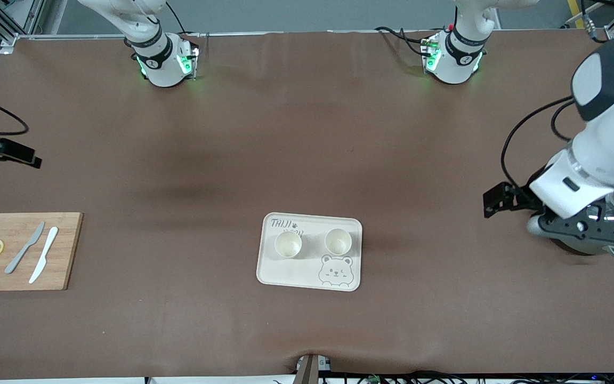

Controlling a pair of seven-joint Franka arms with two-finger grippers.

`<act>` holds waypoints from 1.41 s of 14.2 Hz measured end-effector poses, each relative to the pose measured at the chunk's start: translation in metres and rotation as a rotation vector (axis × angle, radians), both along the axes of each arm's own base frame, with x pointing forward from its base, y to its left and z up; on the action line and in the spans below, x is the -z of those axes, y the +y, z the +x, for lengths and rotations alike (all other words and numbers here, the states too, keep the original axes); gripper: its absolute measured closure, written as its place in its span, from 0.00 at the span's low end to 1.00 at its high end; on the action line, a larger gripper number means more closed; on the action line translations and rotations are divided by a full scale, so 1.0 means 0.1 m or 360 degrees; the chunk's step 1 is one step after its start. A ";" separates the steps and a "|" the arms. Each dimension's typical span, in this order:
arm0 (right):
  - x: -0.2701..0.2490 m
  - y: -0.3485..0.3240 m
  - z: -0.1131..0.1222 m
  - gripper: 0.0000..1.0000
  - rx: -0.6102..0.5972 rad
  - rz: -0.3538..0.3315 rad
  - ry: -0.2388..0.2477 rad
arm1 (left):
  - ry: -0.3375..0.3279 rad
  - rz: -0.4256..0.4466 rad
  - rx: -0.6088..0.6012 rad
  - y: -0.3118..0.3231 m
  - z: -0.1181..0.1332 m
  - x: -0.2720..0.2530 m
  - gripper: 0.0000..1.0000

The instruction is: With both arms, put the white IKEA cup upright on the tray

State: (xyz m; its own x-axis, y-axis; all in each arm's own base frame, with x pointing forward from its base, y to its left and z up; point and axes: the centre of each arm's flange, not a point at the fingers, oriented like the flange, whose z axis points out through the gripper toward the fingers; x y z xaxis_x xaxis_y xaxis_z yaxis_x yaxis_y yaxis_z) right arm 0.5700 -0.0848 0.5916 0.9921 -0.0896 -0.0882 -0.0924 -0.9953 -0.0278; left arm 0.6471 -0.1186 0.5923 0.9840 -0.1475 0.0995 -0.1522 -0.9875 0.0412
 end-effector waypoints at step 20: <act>0.08 0.32 -0.35 0.00 0.0072 -0.0016 0.0033 | 0.0148 0.0079 0.0095 0.45 -0.48 -0.37 0.00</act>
